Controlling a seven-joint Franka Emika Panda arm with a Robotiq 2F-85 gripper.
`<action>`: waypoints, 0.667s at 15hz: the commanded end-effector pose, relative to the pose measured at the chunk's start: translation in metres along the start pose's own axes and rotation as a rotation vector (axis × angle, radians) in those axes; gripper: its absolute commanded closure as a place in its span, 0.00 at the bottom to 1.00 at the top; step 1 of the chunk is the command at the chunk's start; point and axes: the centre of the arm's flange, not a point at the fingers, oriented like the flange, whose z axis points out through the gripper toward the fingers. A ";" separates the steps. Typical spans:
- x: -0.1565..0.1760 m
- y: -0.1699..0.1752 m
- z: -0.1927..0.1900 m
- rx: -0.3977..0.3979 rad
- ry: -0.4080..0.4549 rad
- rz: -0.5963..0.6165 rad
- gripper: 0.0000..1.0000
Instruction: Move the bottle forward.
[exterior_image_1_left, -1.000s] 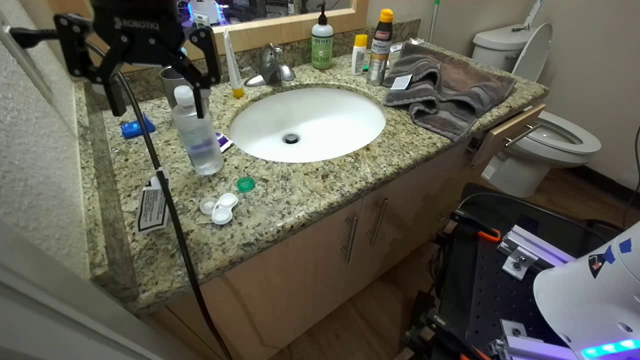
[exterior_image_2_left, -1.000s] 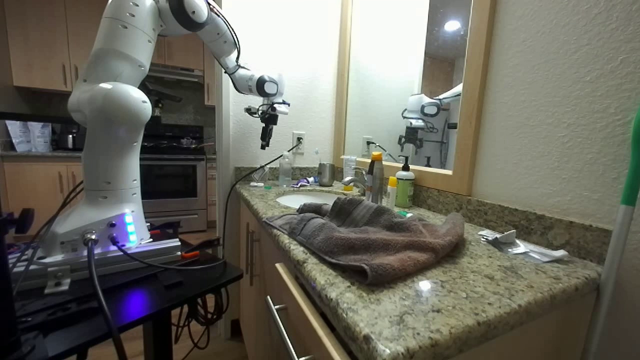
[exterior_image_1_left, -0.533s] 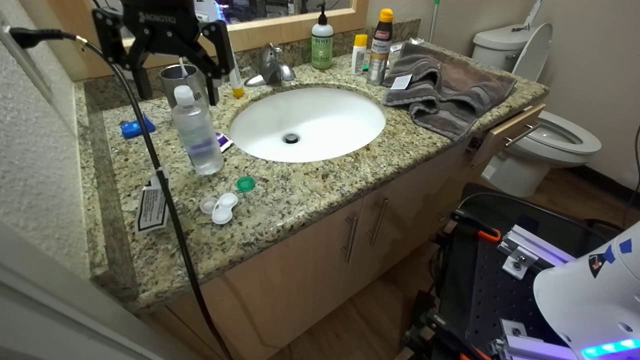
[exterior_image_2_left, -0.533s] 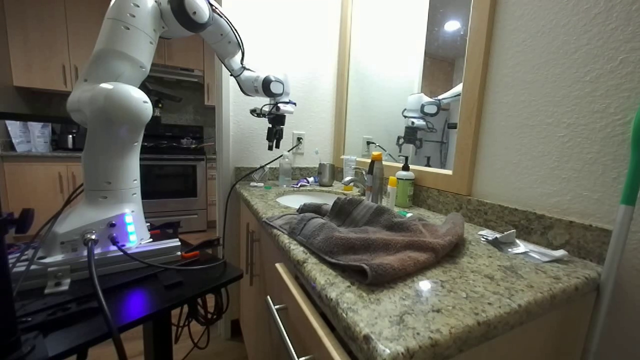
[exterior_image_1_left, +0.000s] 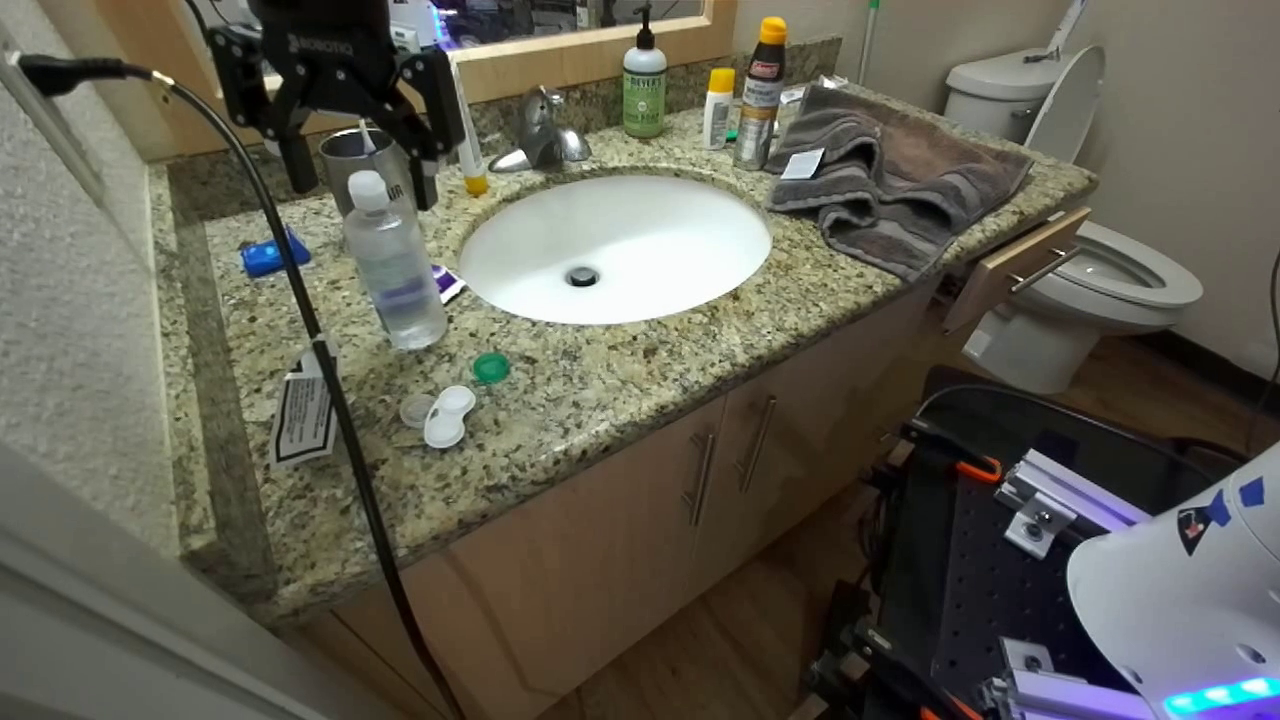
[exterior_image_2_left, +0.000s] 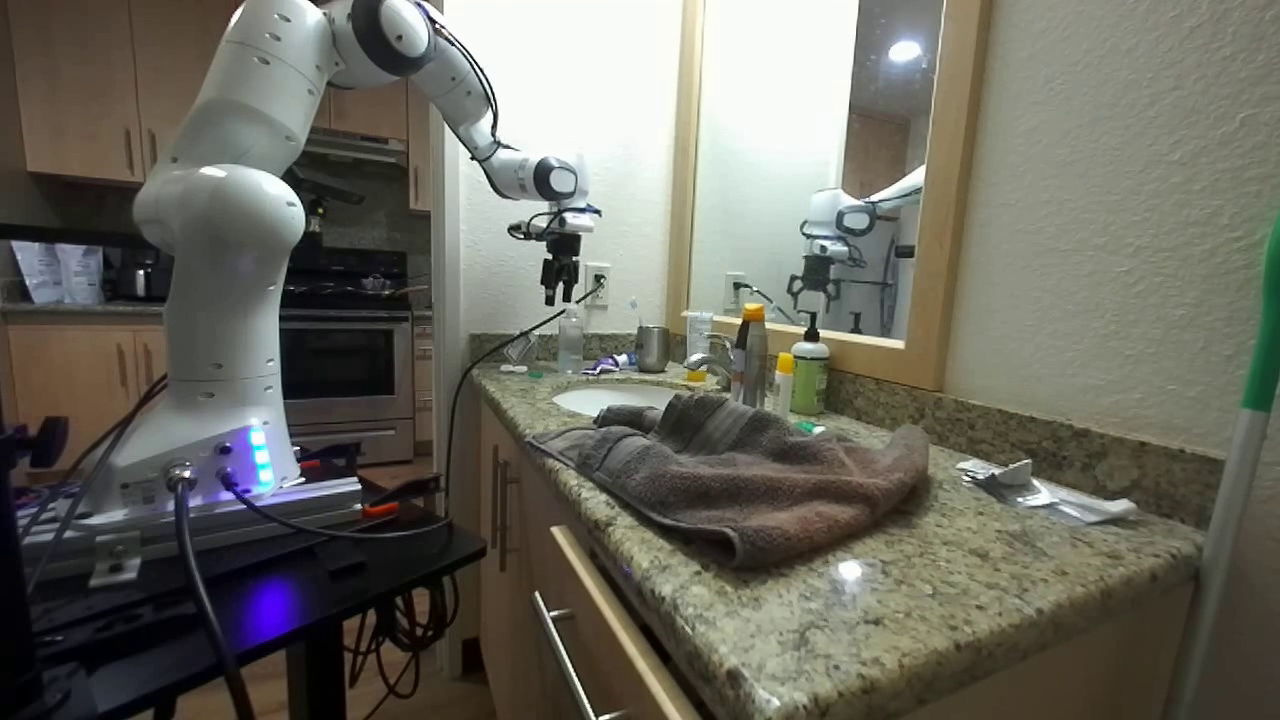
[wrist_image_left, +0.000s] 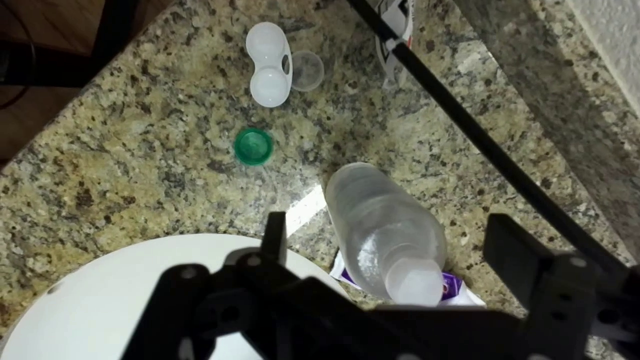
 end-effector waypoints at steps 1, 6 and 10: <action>0.007 -0.011 0.018 -0.003 0.016 0.056 0.00; 0.007 -0.005 0.027 -0.024 -0.002 0.069 0.00; 0.015 -0.004 0.030 -0.026 0.014 0.115 0.00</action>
